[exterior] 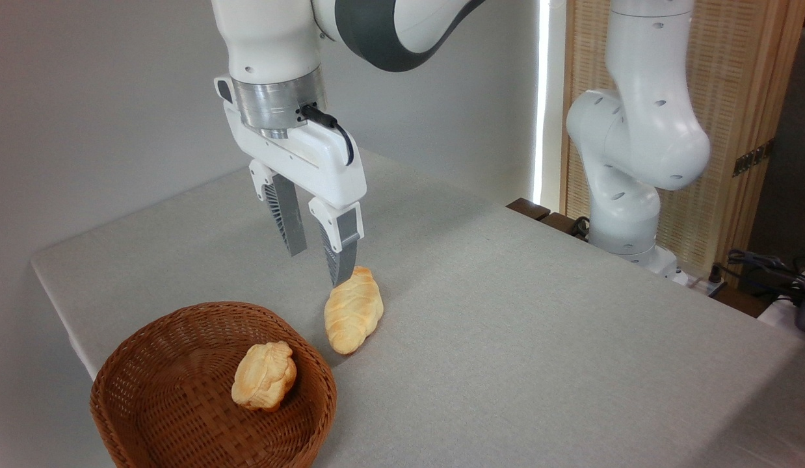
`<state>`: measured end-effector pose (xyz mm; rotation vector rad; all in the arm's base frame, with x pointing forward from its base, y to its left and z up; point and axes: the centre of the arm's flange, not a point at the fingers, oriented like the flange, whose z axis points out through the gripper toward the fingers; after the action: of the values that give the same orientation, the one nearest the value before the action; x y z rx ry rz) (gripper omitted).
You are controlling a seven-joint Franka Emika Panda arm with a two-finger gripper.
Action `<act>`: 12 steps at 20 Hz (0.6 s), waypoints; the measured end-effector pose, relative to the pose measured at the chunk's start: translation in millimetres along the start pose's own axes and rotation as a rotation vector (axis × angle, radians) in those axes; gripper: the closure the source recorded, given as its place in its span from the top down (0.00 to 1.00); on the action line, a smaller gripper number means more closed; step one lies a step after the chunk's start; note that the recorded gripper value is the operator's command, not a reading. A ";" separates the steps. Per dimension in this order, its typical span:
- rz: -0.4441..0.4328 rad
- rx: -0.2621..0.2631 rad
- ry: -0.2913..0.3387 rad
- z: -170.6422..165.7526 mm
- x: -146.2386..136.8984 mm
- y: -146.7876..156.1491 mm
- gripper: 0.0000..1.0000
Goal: Put bread into the basket
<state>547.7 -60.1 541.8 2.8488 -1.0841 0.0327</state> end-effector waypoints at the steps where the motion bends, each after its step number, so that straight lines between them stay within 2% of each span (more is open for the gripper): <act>1: 0.000 -0.005 -0.006 0.7 -0.5 0.7 1.00; 6: -0.024 0.002 0.005 -5.7 -7.8 -11.1 1.00; 12: -0.025 0.002 0.005 -5.8 -7.9 -11.3 1.00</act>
<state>549.4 -45.9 546.2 2.8620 -1.0488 0.0396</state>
